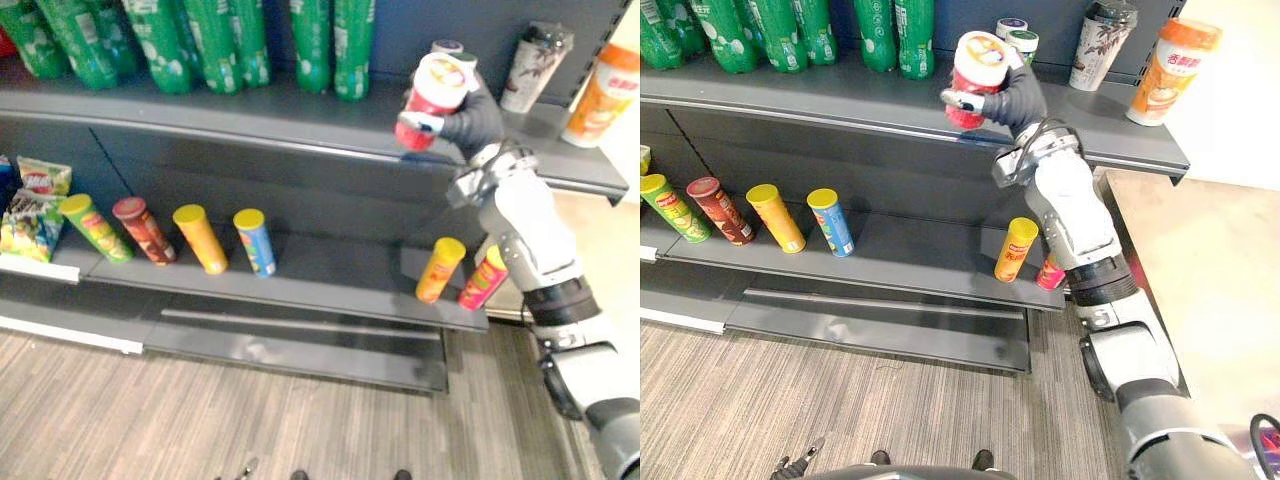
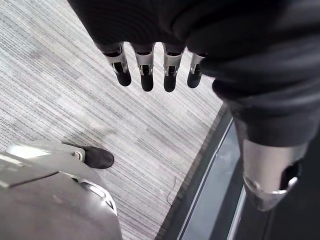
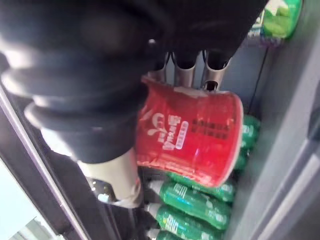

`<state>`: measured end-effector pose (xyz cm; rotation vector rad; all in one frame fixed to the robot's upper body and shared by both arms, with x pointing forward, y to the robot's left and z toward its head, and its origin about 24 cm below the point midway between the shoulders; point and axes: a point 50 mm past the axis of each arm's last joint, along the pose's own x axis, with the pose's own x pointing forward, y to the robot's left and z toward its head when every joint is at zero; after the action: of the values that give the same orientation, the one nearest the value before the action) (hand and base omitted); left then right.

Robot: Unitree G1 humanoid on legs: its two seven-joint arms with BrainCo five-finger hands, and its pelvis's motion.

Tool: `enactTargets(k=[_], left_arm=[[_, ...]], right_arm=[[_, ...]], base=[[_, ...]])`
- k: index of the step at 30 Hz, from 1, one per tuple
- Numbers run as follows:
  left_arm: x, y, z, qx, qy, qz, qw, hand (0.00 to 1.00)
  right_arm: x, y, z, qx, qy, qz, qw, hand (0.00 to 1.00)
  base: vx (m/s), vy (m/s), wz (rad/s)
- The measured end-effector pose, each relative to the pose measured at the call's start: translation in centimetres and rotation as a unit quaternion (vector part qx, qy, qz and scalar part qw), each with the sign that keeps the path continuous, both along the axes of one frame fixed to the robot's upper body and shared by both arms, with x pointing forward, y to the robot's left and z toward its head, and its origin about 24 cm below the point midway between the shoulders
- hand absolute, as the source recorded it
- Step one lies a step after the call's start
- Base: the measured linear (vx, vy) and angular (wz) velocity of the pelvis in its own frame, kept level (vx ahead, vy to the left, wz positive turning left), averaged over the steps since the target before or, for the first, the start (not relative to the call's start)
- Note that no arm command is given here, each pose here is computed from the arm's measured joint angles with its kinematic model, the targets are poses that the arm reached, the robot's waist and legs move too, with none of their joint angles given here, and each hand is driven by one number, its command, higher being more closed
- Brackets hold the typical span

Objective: Put the gum and the chips on the shelf.

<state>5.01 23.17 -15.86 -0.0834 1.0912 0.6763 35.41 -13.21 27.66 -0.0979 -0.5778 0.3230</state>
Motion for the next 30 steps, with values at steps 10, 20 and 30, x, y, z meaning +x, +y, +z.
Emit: enactTargets(k=[10,20,30], left_arm=[[-0.3,0.0,0.0,-0.001,0.006,-0.031,0.999,0.00],[-0.7,-0.2,0.0,-0.007,0.009,-0.045,0.999,0.00],[-0.5,-0.4,0.1,-0.008,0.005,-0.050,0.999,0.00]], right_arm=[[1.9,-4.3,1.1,0.003,-0.004,-0.091,0.996,1.00],[3.2,-5.8,-1.2,0.002,0.051,-0.124,0.991,1.00],[3.6,-6.4,-1.9,-0.003,0.058,-0.143,0.988,1.00]], base=[[-0.01,-0.006,0.07],[0.00,0.001,0.02],[0.01,0.003,0.06]])
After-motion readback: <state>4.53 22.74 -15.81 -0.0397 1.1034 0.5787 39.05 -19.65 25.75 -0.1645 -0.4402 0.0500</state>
